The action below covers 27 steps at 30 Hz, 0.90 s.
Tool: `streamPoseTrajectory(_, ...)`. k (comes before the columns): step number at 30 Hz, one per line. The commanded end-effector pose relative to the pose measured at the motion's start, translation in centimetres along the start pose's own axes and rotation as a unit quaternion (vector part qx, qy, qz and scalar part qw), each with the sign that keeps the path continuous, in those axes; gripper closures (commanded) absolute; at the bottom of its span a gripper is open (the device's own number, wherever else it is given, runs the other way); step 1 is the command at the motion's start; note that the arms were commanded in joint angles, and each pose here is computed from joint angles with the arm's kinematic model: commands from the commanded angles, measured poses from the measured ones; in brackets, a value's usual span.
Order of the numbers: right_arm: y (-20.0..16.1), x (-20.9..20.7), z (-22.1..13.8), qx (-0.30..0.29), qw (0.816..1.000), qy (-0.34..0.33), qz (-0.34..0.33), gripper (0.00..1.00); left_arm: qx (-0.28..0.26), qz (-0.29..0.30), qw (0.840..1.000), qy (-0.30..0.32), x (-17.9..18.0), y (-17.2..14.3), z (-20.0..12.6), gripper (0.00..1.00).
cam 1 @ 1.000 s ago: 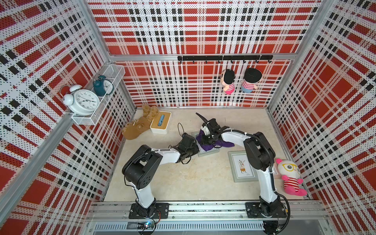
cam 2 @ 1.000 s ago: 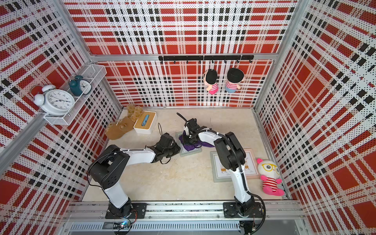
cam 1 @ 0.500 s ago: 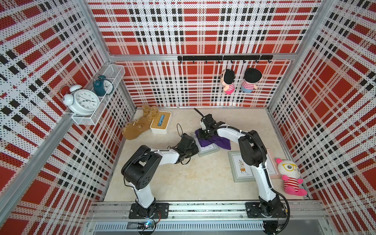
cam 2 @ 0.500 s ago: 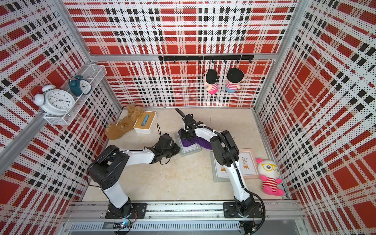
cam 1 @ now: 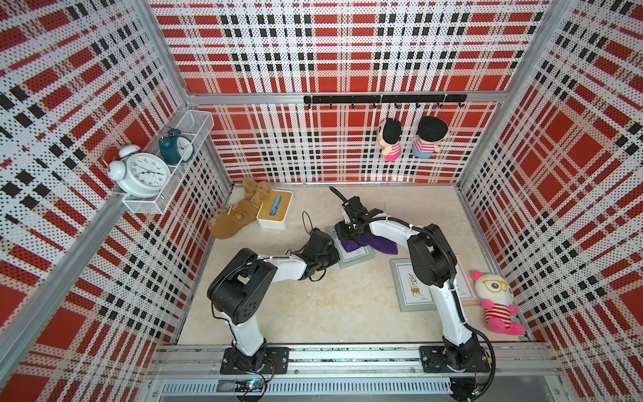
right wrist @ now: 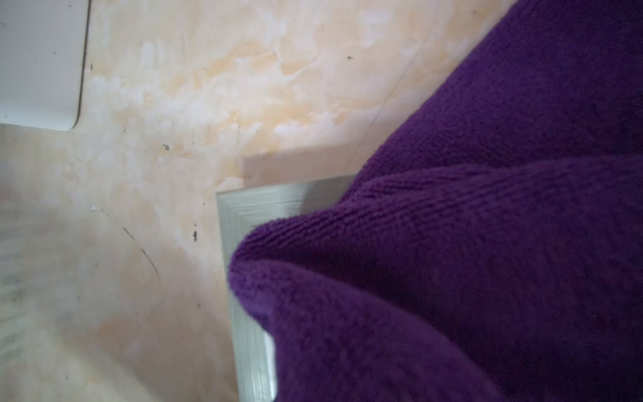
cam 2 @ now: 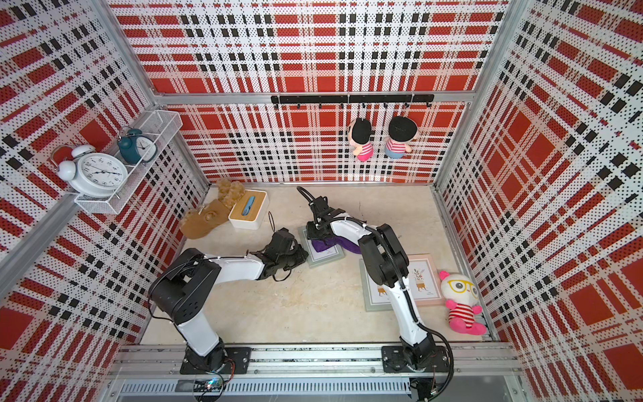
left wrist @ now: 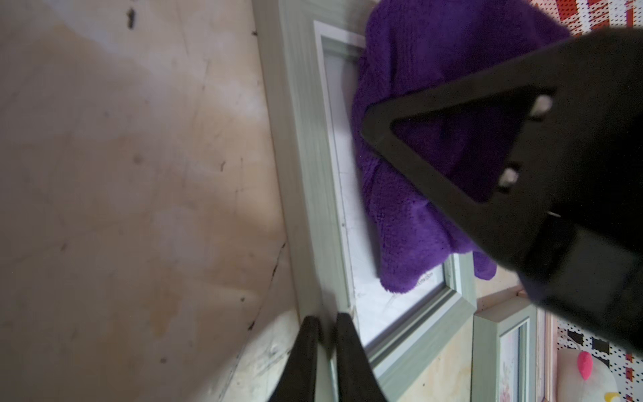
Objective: Wipe the picture frame with a cloth
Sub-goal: Wipe the dirt from the picture frame.
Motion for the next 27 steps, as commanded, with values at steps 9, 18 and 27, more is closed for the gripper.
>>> streamPoseTrajectory(9, -1.8, 0.1, 1.1, 0.019, 0.999, -0.033, -0.019, 1.0, 0.067, -0.008, 0.994, 0.083, 4.9, -3.9, 0.3, 0.85)
streamPoseTrajectory(18, -5.2, -3.7, -2.1, 0.045, 0.993, -0.097, -0.045, 1.0, 0.061, -0.007, 0.995, 0.082, 5.0, -3.7, 0.1, 0.85)
streamPoseTrajectory(27, -3.8, -6.1, -2.5, 0.046, 0.99, -0.124, -0.054, 1.0, 0.063, -0.008, 0.995, 0.08, 5.1, -4.1, 0.0, 0.85)
Point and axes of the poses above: each gripper's point midway between its finger pads, its own z axis out along the fingers, its own x axis along the line the jaws close on, y = z × x, the point moved 1 cm from there along -z, back along the fingers, and after that the axes turned 3 degrees about z, right-handed, at the moved point
